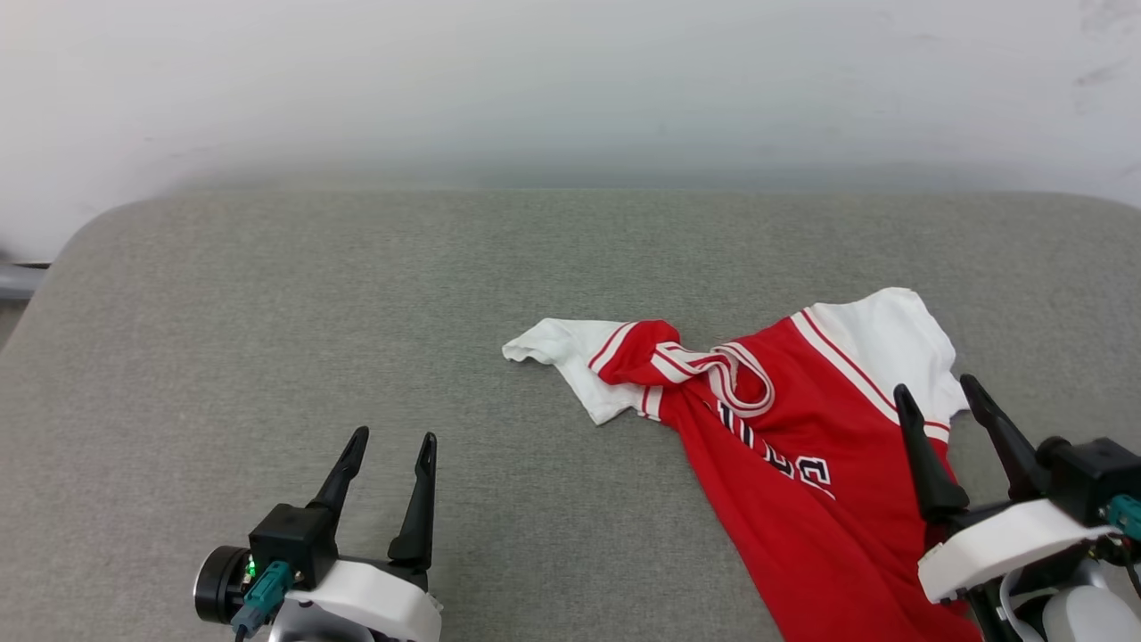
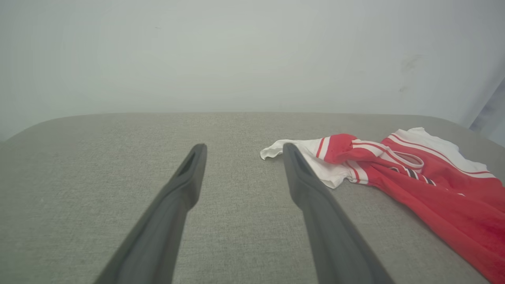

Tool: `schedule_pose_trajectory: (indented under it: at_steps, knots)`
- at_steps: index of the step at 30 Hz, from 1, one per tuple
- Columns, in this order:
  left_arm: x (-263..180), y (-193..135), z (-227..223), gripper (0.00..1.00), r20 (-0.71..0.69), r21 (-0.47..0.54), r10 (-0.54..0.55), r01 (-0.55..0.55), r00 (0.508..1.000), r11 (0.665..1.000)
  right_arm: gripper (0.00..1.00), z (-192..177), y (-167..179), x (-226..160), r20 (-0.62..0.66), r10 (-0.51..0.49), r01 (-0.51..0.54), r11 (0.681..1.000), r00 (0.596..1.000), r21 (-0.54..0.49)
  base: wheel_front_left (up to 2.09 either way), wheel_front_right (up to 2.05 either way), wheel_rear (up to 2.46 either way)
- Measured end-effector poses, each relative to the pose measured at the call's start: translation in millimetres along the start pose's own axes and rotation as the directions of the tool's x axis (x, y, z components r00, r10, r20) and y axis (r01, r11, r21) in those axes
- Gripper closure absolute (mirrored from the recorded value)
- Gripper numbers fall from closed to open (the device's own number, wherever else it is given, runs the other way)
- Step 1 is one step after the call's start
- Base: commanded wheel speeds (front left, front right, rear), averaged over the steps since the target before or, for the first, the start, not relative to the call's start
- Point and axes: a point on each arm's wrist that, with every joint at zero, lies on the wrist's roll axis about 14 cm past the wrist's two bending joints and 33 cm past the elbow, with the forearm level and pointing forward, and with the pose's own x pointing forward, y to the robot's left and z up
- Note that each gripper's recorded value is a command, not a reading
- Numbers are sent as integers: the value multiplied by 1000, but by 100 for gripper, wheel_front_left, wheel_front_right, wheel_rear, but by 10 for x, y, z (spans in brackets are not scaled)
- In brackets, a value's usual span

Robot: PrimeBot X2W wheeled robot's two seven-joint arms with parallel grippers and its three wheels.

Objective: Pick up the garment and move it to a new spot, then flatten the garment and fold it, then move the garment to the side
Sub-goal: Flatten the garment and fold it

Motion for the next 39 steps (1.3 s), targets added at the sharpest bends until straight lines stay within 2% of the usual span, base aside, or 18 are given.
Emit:
schedule_pose_trajectory:
  at_steps: [6, 9, 12, 15, 18, 19, 22, 25, 28, 35, 39]
  knots:
    - [201, -113, -103, 0, -38, -1, -69, 69, 997, 998, 0, 0, -90, -98, -14, -52, 52, 999, 999, -6, 0, 0, 0]
    - [419, -261, -248, 0, -162, -15, -141, 140, 977, 990, 0, 7, -129, -84, -23, -60, 60, 998, 998, -15, 0, 0, 0]
    - [674, -445, -326, 0, -313, -34, -228, 229, 922, 973, 0, -30, -182, -82, -45, -73, 72, 997, 996, -28, 0, 0, 0]
    - [933, -455, -335, 0, -455, -27, -267, 286, 850, 958, 0, -51, -209, -49, -58, -75, 73, 997, 995, -40, 0, 0, 0]
    - [1053, -462, -468, 0, -621, -72, -293, 320, 727, 945, 0, -41, -229, 9, -56, -80, 77, 996, 995, -42, 0, 0, 0]
    - [1113, -443, -472, 0, -643, -74, -293, 324, 707, 943, 0, -39, -245, 21, -54, -85, 82, 996, 995, -43, 0, 0, 0]
    - [1359, -375, -422, 0, -678, -65, -283, 328, 679, 942, 0, -69, -299, 38, -57, -107, 105, 994, 993, -37, 0, 0, 0]
    - [1453, -366, -591, 0, -730, -60, -270, 336, 627, 940, 0, -141, -344, 36, -71, -127, 125, 992, 989, -32, 0, 0, 0]
    - [1550, -306, -748, 0, -763, -49, -246, 325, 598, 944, 0, -232, -400, 9, -92, -149, 147, 989, 985, -29, 0, 0, 0]
    - [1520, -238, -1213, 0, -845, -26, -198, 330, 497, 944, 0, -365, -544, -40, -119, -200, 197, 980, 973, -32, 0, 0, 0]
    - [1493, -225, -1321, 0, -865, -10, -183, 349, 468, 937, 0, -417, -579, -60, -131, -212, 209, 977, 969, -33, 0, 0, 0]
